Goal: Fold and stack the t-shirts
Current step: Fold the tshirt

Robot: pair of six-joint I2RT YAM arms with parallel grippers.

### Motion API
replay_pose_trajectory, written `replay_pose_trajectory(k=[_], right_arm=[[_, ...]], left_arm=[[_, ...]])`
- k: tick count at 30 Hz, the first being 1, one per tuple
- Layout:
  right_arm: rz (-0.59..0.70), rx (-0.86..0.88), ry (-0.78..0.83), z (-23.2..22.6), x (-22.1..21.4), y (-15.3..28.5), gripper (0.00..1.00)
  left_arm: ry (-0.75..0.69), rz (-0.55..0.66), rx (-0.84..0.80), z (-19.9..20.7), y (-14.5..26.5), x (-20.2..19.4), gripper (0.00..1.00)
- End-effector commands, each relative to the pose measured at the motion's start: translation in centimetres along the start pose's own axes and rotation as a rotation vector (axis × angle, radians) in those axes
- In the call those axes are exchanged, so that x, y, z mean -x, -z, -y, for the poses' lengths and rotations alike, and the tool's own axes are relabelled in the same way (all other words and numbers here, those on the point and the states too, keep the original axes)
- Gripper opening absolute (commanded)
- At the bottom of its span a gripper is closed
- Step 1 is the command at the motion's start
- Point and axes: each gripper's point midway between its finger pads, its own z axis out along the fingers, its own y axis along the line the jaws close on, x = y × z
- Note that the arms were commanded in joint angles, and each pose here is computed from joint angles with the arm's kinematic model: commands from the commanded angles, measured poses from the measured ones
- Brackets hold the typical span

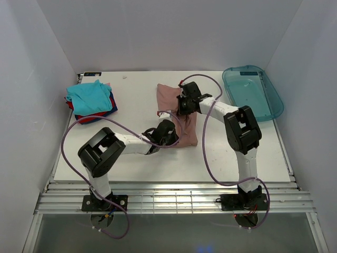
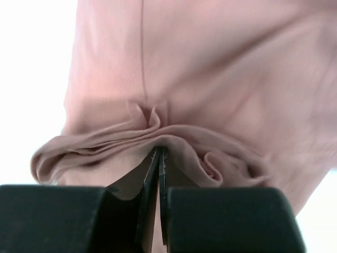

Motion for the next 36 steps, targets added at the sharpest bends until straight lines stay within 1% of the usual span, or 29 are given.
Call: replay_pose_trajectory(k=[1,3,8,9,11,12,14,15,16,17,18,19,20,21,22,23,24,26,27,28,30,31,33,35,36], right_arm=[[0.071,-0.010,0.007,0.4,3.1,-0.5,0.08],[0.080,-0.004,-0.001,0.6,3.9,-0.6,0.08],[0.067,-0.017,0.000,1.4,3.9,-1.8,0.08],[0.069,-0.023,0.009,1.5,4.1,-1.5,0.08],[0.112,-0.036,0.023,1.3,5.5,0.0,0.08],[0.165,-0.036,0.041,0.7,7.1,2.1,0.08],[0.211,-0.092,0.055,1.2,7.8,4.4,0.08],[0.283,-0.097,0.065,0.4,9.5,7.9,0.08],[0.304,-0.112,0.072,0.4,9.6,9.3,0.08],[0.295,-0.157,0.070,1.3,8.0,10.1,0.11],[0.357,-0.146,0.077,0.2,8.7,13.5,0.16],[0.364,-0.145,0.067,0.1,7.9,14.4,0.23],[0.317,-0.144,0.068,0.2,5.1,14.2,0.43],[0.312,-0.132,0.068,0.0,4.0,14.8,0.53],[0.328,-0.115,0.066,-0.5,3.4,16.3,0.60],[0.279,-0.111,0.050,-0.5,1.5,16.3,0.67],[0.227,-0.115,0.046,-0.2,-1.0,16.1,0.69],[0.154,-0.117,0.013,0.0,-4.1,15.6,0.70],[0.106,-0.111,0.009,0.1,-6.7,15.0,0.70],[0.084,-0.103,0.002,0.2,-8.0,14.7,0.70],[0.035,-0.079,-0.019,0.1,-10.9,14.0,0.71],[0.023,-0.075,-0.023,0.0,-11.6,13.8,0.72],[0.010,-0.071,-0.028,0.0,-12.7,13.6,0.73],[-0.009,-0.085,-0.034,0.4,-13.8,13.5,0.74],[-0.008,-0.086,-0.035,0.5,-14.0,13.6,0.74]], left_arm=[[-0.037,-0.134,0.068,-2.2,2.0,-4.9,0.00],[-0.039,-0.153,0.085,-2.8,2.6,-6.1,0.00],[-0.052,-0.162,0.091,-2.8,3.6,-7.0,0.00],[-0.064,-0.150,0.093,-2.7,3.7,-6.7,0.00],[-0.079,-0.094,0.097,-1.7,4.1,-4.7,0.00],[-0.099,-0.071,0.093,-1.3,4.2,-3.7,0.00],[-0.113,0.005,0.087,0.7,5.1,-0.2,0.00],[-0.120,0.033,0.085,1.4,5.5,1.0,0.00],[-0.143,0.044,0.100,1.6,6.0,1.9,0.00],[-0.140,0.104,0.095,3.0,6.7,4.2,0.00],[-0.136,0.146,0.084,3.8,7.8,5.9,0.00],[-0.139,0.158,0.094,3.8,8.4,6.5,0.00],[-0.136,0.184,0.096,4.1,9.1,7.4,0.04],[-0.130,0.206,0.084,4.4,10.1,8.1,0.20],[-0.133,0.200,0.097,4.0,10.6,8.0,0.33],[-0.118,0.194,0.109,3.5,10.8,7.8,0.47],[-0.112,0.187,0.124,2.8,11.2,7.4,0.68],[-0.099,0.145,0.159,1.3,11.3,5.9,0.78],[-0.101,0.104,0.181,0.1,11.0,4.3,0.80],[-0.104,0.062,0.207,-0.9,10.8,3.0,0.83],[-0.076,-0.011,0.255,-2.9,10.3,0.8,0.83],[-0.074,-0.030,0.266,-3.5,10.0,0.0,0.83],[-0.065,-0.043,0.263,-3.9,9.8,-0.8,0.84],[-0.050,-0.029,0.208,-3.7,9.6,-1.1,0.86],[-0.046,-0.032,0.200,-3.9,9.5,-1.2,0.98]])
